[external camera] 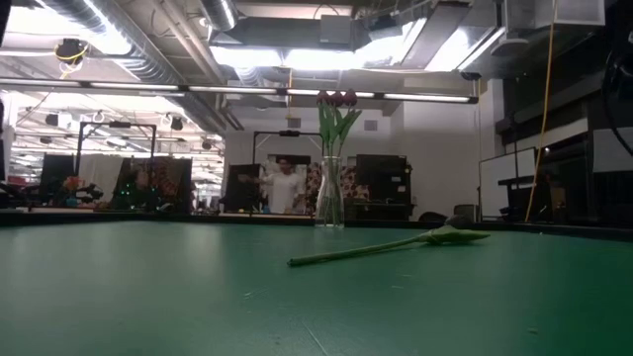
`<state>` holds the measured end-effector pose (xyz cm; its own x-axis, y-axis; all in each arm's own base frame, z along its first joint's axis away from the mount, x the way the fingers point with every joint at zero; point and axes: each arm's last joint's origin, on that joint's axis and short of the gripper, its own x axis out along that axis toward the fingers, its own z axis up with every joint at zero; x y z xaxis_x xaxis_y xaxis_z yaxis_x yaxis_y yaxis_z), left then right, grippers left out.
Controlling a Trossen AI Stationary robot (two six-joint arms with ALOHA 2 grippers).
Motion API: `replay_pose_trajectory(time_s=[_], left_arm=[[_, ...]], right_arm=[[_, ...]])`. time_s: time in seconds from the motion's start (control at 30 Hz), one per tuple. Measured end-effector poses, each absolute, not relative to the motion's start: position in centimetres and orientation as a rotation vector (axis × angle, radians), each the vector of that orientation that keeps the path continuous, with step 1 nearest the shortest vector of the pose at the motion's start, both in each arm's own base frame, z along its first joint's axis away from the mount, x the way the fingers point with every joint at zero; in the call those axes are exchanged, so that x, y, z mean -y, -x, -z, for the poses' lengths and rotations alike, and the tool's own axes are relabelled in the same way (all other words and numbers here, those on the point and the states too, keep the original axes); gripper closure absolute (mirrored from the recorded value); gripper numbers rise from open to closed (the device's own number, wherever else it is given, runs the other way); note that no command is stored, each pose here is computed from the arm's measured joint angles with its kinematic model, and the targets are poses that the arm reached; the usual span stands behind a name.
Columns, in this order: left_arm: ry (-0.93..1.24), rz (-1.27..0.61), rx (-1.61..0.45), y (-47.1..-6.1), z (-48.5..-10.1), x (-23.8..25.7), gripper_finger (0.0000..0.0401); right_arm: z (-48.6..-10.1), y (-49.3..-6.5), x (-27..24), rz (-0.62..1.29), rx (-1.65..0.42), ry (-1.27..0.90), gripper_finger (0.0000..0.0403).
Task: Sort flowers into vase by color
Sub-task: Put the black tulip into the bottom right transparent vase
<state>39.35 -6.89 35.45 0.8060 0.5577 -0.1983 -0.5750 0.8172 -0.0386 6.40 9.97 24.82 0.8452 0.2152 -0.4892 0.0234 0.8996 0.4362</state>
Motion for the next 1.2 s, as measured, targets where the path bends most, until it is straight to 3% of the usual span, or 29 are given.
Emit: replay_pose_trajectory(time_s=[0.13, 0.27, 0.53, 0.83, 1.2], left_arm=[[0.284, -0.530, -0.333, -39.9, -33.8, 1.4, 0.0260], [0.312, -0.555, -0.478, -40.9, -30.7, -0.6, 0.0260], [0.161, -0.641, -0.560, -44.1, -24.0, 2.0, 0.0260], [0.176, -0.574, -0.669, -46.2, -17.3, 3.2, 0.0260], [0.178, -0.548, -0.684, -45.9, -14.1, 5.3, 0.0260]], right_arm=[[-24.8, -6.4, -10.0, -0.104, -0.561, -0.443, 0.0212], [-24.7, -6.4, -10.0, -0.100, -0.564, -0.432, 0.0212], [-24.5, -6.3, -9.8, -0.086, -0.578, -0.401, 0.0212], [-24.4, -6.3, -9.8, -0.085, -0.580, -0.396, 0.0212], [-24.4, -6.3, -9.8, -0.085, -0.579, -0.397, 0.0212]])
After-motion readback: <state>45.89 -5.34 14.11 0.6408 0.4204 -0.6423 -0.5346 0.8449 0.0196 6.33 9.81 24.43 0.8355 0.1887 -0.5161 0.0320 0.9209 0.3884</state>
